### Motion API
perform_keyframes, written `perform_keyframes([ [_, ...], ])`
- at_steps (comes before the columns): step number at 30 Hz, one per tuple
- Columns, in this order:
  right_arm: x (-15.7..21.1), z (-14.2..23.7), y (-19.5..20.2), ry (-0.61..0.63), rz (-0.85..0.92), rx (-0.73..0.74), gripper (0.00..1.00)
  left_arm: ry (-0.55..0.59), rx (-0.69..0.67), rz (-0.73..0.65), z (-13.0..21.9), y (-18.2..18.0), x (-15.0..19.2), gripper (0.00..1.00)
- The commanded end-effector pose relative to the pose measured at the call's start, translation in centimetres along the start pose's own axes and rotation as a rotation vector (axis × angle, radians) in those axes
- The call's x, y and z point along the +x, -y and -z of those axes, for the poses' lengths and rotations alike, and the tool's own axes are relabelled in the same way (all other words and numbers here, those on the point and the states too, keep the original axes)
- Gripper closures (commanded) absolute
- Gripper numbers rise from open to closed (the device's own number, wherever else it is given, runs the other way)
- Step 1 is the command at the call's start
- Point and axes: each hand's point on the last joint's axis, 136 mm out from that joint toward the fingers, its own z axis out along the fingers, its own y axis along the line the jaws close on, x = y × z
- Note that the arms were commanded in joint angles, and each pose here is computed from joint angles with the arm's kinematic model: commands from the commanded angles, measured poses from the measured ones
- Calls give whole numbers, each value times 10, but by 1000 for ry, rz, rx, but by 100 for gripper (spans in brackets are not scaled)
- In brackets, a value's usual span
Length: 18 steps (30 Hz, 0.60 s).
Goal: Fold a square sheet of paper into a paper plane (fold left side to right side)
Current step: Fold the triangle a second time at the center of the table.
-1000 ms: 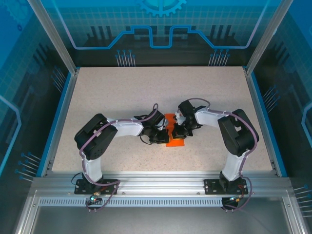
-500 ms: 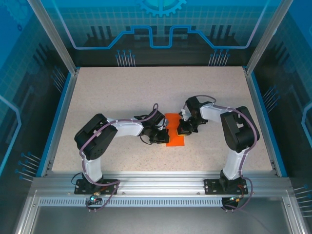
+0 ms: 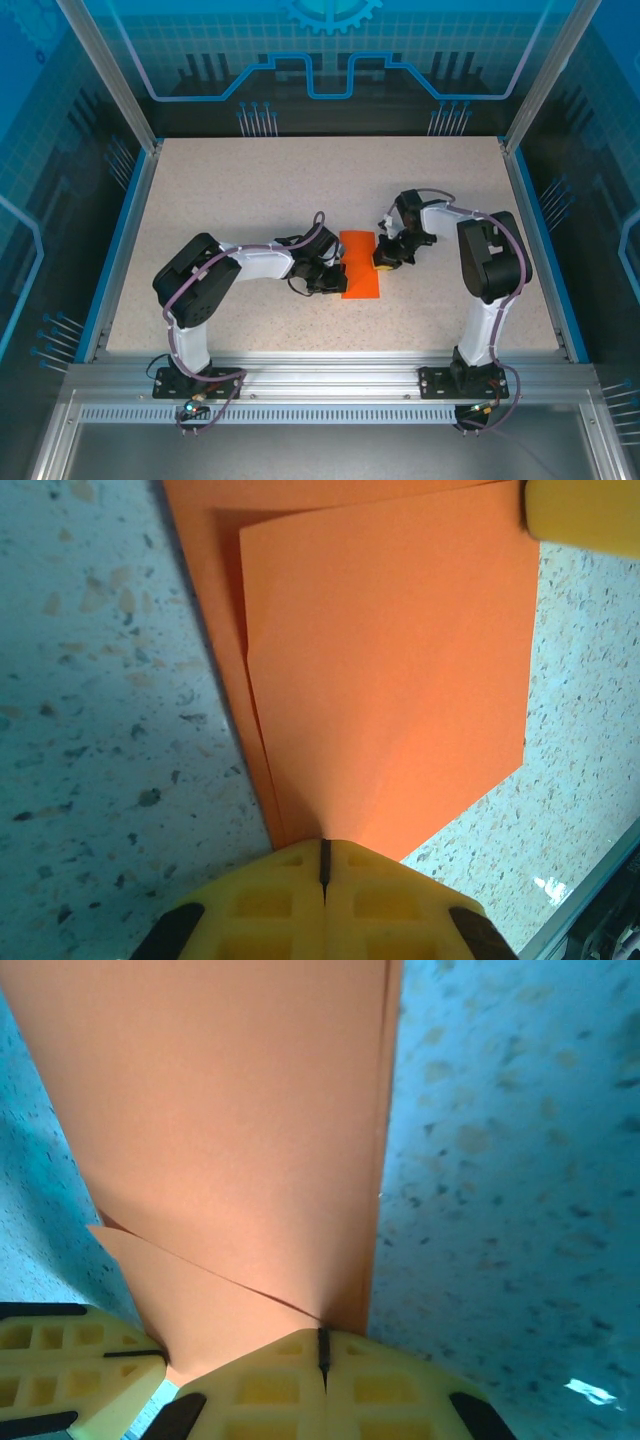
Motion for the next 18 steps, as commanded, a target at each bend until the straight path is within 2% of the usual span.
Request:
perform_keyframes([
  [1,-13,5,19,31,-19,30,100,-81,-118,51,-3,-33,28,100],
  [6,-18,20,7,77,4,-17,100,-50,-66,22,5,-17,21,100],
  [8,-19,32,-3,118,27,-40,100,-20,-30,-6,16,-5,13,90],
  [11,-16,44,-11,172,45,-58,100,35,6,-38,36,8,0,80],
  [14,-8,51,-16,216,49,-80,93,86,19,-44,53,10,-13,68],
  [18,4,54,-20,280,47,-122,81,118,32,-38,63,3,-25,62],
])
